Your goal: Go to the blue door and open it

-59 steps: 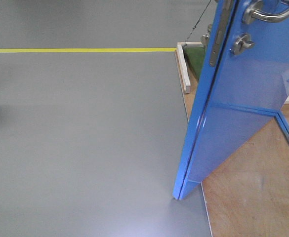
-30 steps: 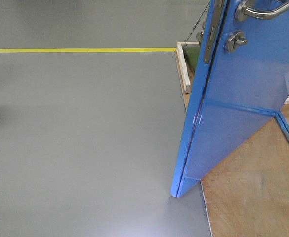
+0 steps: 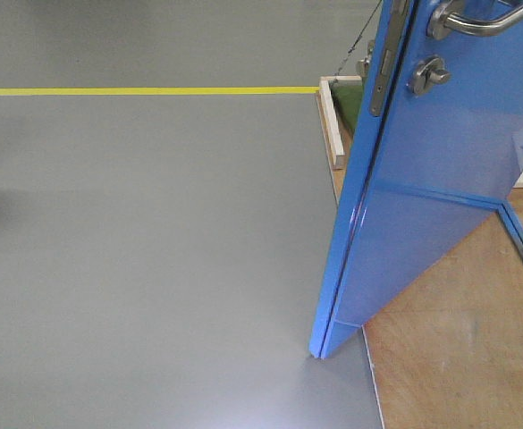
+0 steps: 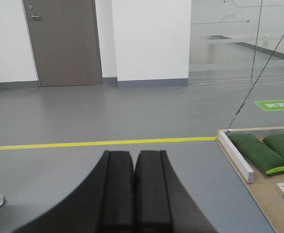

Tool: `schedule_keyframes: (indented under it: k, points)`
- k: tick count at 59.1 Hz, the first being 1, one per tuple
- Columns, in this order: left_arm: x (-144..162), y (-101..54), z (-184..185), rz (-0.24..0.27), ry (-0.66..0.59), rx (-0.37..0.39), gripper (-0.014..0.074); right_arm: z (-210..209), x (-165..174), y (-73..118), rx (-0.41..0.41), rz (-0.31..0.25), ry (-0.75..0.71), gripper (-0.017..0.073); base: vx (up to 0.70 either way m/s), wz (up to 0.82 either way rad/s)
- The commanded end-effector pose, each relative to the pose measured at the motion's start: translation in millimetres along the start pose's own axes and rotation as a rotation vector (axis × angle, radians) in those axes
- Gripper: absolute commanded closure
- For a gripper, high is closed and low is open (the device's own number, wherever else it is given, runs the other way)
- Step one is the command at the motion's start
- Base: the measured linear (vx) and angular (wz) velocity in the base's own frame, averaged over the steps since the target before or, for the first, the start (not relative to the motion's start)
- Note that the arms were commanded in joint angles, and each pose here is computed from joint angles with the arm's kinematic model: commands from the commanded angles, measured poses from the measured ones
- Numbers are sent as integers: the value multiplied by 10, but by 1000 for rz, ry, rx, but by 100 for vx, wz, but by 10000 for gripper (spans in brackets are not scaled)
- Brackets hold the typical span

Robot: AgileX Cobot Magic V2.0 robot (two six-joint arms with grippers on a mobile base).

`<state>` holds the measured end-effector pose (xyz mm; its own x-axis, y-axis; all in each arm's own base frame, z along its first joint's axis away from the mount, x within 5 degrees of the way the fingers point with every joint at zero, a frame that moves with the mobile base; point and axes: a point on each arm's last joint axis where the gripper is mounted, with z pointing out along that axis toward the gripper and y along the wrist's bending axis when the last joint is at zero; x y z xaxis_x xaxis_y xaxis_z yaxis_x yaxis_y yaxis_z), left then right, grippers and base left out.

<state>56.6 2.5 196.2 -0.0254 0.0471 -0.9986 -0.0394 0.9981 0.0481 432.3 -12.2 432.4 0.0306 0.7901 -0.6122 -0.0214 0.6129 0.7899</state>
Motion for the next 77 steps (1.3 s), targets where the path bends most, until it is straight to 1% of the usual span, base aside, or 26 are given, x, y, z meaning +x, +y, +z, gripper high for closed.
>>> schedule_keyframes:
  k: [1, 77]
  points:
    - [-174, 1, -32, -9, -124, 4, 521, -156, -186, 279, -73, -15, -73, 561, 0, 0]
    - [-174, 1, -32, -9, -124, 4, 521, -155, -175, 277, -71, -15, -61, 561, 0, 1]
